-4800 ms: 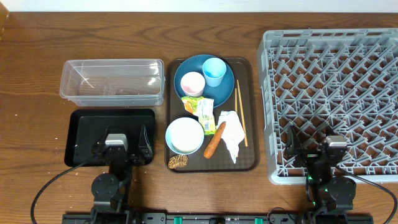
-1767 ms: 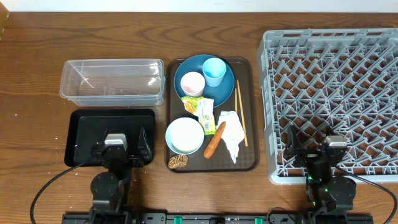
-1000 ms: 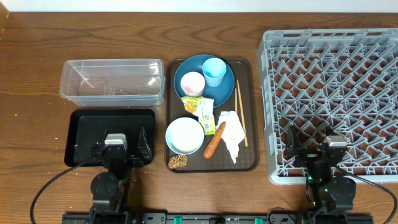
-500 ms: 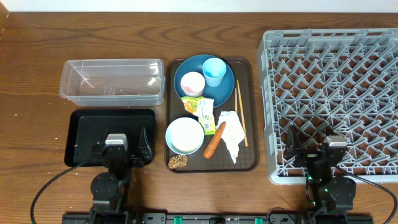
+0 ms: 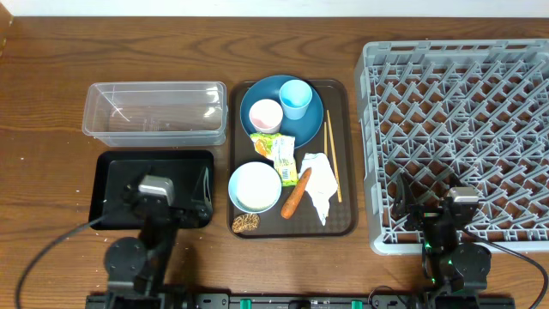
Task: Sort waste into correct bins and load items into the dishwasher rack
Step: 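Move the left gripper over the yellow-green snack wrapper on the tray, then close the left gripper on the snack wrapper and lift it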
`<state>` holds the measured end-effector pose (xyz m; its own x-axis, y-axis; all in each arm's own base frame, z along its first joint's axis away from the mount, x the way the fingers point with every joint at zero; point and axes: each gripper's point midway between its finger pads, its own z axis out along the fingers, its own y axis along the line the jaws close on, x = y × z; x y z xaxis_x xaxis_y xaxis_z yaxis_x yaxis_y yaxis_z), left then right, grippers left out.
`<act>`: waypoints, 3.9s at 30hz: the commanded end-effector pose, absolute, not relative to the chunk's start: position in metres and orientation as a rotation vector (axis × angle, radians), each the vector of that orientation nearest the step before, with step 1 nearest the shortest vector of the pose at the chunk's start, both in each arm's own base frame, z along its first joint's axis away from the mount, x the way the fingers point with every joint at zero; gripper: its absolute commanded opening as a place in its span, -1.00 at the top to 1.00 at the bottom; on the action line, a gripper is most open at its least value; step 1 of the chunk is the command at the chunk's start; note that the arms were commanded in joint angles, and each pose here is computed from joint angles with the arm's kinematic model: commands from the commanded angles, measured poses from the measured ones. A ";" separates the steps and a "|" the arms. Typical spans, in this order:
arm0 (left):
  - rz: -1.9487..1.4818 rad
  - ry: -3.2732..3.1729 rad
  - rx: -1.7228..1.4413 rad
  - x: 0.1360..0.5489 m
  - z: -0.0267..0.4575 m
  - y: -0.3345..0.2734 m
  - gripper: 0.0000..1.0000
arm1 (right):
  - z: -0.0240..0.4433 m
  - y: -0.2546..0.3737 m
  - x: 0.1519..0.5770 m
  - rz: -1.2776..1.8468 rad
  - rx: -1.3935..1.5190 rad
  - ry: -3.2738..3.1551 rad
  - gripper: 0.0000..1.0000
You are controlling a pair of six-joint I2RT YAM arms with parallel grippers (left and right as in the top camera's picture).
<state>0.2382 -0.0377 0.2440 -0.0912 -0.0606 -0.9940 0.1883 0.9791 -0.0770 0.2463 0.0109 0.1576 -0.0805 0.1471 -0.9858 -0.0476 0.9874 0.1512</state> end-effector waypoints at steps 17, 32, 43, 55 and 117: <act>-0.658 2.132 0.333 0.287 0.274 -0.127 -0.96 | 0.157 0.010 0.246 0.153 0.073 1.644 -0.98; -0.513 2.399 0.516 0.301 0.179 -0.188 -0.96 | 0.157 0.010 0.246 0.153 0.073 1.644 -0.98; -0.460 2.436 0.333 0.322 0.165 -0.188 -0.95 | 0.157 0.010 0.246 0.153 0.073 1.644 -0.98; -0.277 2.477 0.204 0.320 0.138 -0.205 -0.77 | 0.157 0.010 0.246 0.153 0.073 1.643 -0.98; -0.164 2.607 0.118 0.343 0.033 -0.223 0.17 | 0.157 0.010 0.246 0.153 0.073 1.643 -0.99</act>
<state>0.3379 -0.2212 0.0296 -0.8666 0.0582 -0.4956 0.1202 0.9883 -0.0941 0.2463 0.0108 0.1577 -0.0801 0.1467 -0.9859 -0.0473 0.9874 0.1508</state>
